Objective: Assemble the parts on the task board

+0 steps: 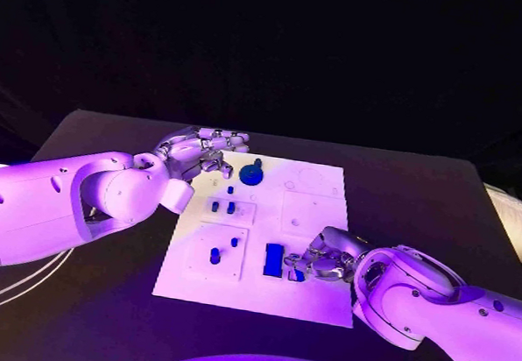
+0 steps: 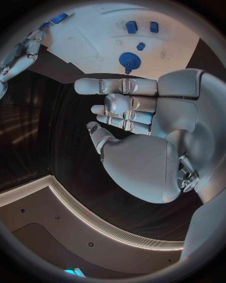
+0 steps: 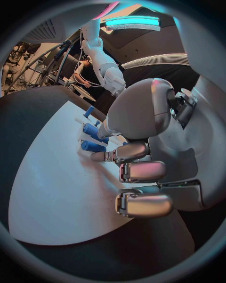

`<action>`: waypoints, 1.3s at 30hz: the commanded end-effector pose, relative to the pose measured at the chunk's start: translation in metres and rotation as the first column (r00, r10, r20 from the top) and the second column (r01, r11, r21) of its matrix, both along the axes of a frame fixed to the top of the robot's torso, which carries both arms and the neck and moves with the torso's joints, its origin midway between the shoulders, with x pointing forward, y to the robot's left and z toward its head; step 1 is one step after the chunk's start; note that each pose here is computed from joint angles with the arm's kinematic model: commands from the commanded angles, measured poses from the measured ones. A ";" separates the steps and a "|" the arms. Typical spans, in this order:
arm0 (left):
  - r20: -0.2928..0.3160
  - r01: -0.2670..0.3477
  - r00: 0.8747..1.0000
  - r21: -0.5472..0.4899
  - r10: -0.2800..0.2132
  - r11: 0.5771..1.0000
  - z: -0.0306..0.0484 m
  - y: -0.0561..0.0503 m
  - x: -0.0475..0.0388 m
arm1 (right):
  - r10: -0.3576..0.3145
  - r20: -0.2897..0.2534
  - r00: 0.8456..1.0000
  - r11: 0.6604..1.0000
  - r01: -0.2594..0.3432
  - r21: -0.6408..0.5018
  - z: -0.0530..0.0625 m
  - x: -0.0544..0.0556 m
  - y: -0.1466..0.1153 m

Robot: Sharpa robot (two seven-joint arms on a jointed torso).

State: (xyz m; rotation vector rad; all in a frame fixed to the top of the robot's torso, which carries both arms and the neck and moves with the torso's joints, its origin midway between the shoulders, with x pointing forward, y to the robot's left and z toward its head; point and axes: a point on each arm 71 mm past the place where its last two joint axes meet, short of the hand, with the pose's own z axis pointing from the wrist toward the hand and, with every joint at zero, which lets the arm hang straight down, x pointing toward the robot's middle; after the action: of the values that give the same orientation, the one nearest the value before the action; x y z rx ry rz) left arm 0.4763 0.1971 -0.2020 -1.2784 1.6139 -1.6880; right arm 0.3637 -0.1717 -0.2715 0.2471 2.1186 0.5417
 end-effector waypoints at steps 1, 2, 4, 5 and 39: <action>0.008 0.021 1.000 -0.010 -0.021 1.000 0.0013 -0.003 -0.0010 | 0.025 -0.003 1.000 1.000 -0.025 -0.008 0.000 -0.002 0.003; 0.008 0.021 1.000 -0.010 -0.021 1.000 0.0013 -0.003 -0.0010 | 0.027 -0.003 1.000 1.000 -0.027 -0.008 0.000 -0.002 0.003; 0.008 0.021 1.000 -0.010 -0.021 1.000 0.0013 -0.003 -0.0010 | 0.028 -0.001 1.000 1.000 -0.028 -0.007 0.001 -0.002 0.004; 0.008 0.021 1.000 -0.010 -0.021 1.000 0.0013 -0.003 -0.0010 | 0.028 0.001 1.000 1.000 -0.028 -0.007 0.001 -0.003 0.003; 0.013 0.023 1.000 0.001 -0.023 1.000 0.0009 -0.002 -0.0004 | 0.100 0.004 0.995 0.995 -0.099 -0.032 0.001 -0.005 -0.008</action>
State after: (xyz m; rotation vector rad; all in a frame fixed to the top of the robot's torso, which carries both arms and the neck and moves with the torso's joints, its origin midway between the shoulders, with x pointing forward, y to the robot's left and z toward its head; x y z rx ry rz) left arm 0.4765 0.1976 -0.2021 -1.2655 1.6203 -1.6847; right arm 0.3599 -0.1813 -0.2698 0.1720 2.1291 0.5563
